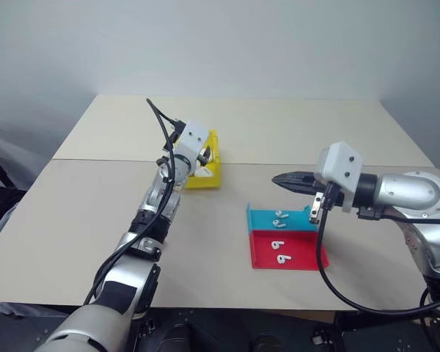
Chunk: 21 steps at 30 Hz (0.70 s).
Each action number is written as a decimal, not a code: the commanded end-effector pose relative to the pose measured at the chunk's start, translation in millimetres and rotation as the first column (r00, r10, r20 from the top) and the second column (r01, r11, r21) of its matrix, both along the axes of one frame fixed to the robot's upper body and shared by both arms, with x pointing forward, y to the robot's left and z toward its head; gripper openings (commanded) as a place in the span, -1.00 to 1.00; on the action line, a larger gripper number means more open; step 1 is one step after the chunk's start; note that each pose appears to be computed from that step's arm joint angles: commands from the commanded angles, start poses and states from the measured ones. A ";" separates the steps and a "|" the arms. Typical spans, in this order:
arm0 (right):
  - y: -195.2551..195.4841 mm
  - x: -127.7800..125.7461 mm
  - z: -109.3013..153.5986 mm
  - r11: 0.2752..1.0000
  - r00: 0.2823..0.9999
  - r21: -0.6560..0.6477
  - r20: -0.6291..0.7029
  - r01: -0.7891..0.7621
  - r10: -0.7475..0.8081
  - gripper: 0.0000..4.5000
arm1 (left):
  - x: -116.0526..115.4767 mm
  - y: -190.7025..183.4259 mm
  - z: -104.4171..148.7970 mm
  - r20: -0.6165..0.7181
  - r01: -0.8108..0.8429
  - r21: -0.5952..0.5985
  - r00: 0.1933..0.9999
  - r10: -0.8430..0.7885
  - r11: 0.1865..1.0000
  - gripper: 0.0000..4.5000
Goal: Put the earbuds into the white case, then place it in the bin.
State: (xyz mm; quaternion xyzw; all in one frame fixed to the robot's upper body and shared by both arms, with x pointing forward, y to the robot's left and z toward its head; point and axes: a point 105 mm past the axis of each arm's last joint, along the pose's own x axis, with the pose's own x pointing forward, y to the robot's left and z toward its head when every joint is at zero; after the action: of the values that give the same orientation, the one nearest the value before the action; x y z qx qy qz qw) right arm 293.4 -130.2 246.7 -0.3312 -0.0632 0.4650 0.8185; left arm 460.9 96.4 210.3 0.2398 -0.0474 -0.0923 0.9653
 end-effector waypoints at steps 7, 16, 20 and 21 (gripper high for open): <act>-36.2 -7.5 -7.1 0.996 0.999 -0.084 0.049 0.024 -0.020 -1.00 | -64.9 -11.3 51.1 0.067 0.464 -0.346 0.879 -0.472 0.816 0.98; -89.8 -15.5 -22.6 0.978 1.000 -0.209 0.002 -0.006 0.006 -1.00 | -138.8 35.8 13.6 -0.141 0.602 -0.132 0.775 -0.616 0.787 0.98; -109.9 -16.6 -22.8 0.979 0.998 -0.206 -0.061 0.005 -0.018 -1.00 | -159.4 65.2 -2.4 -0.298 0.577 -0.086 0.763 -0.573 0.812 0.98; -113.3 -17.0 -21.9 0.980 0.997 -0.201 -0.075 0.001 -0.017 -1.00 | -165.8 70.4 -3.3 -0.325 0.580 -0.092 0.751 -0.575 0.810 0.98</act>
State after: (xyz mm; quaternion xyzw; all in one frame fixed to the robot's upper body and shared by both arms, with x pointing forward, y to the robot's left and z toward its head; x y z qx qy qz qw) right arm 279.2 -234.8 208.2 -0.3949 0.0308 0.4851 0.7796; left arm 305.5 163.8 194.0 0.1946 0.0592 -0.4151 0.8867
